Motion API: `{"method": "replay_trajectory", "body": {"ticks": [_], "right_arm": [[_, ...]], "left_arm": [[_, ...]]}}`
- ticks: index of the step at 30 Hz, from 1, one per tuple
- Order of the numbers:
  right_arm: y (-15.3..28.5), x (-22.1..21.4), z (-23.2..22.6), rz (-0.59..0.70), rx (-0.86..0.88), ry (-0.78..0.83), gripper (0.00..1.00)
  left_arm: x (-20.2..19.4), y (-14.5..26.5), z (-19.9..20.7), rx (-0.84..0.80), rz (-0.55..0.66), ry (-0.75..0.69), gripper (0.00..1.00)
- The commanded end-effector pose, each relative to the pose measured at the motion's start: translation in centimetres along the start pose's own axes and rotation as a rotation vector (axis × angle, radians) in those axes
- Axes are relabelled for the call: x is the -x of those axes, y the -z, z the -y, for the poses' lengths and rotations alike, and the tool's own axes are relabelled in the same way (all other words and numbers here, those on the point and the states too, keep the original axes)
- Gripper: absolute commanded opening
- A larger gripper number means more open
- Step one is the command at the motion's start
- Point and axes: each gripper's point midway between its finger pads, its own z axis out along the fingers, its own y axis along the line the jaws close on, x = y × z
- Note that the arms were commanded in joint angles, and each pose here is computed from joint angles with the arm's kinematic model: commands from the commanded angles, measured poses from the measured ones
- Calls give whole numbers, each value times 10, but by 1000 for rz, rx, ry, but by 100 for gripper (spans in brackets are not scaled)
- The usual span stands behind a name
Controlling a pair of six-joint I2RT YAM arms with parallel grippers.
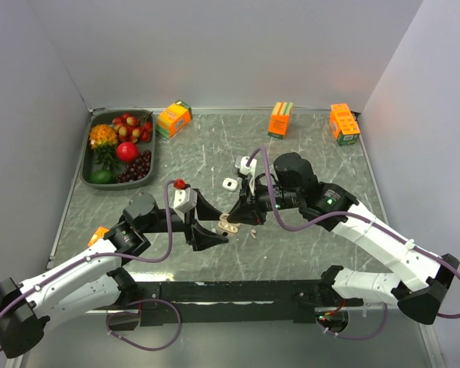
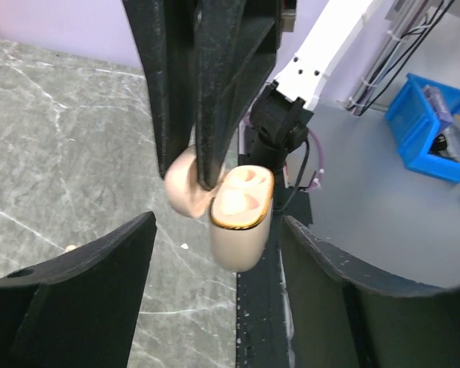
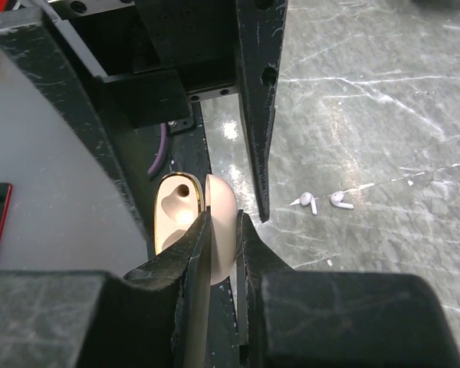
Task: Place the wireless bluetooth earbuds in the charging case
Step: Adjust the charging case.
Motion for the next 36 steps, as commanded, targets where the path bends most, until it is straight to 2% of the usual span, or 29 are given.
{"method": "replay_trajectory", "body": {"ticks": [1, 6, 15, 17, 21, 25, 36], "right_arm": [[4, 26, -2, 81, -19, 57, 0], [6, 30, -2, 94, -26, 62, 0], [6, 28, -1, 92, -39, 71, 0], [6, 27, 0, 86, -44, 71, 0], [6, 25, 1, 82, -52, 73, 0], [6, 26, 1, 87, -57, 76, 0], [7, 24, 0, 80, -58, 76, 0]], "left_arm": [[14, -2, 14, -64, 36, -16, 73], [14, -5, 16, -75, 25, -1, 69], [11, -13, 17, -111, 14, 35, 53], [12, -13, 16, -108, 19, 38, 54], [20, -11, 19, -103, 43, 32, 66], [26, -10, 21, -104, 54, 25, 66], [22, -14, 20, -119, 35, 40, 45]]}}
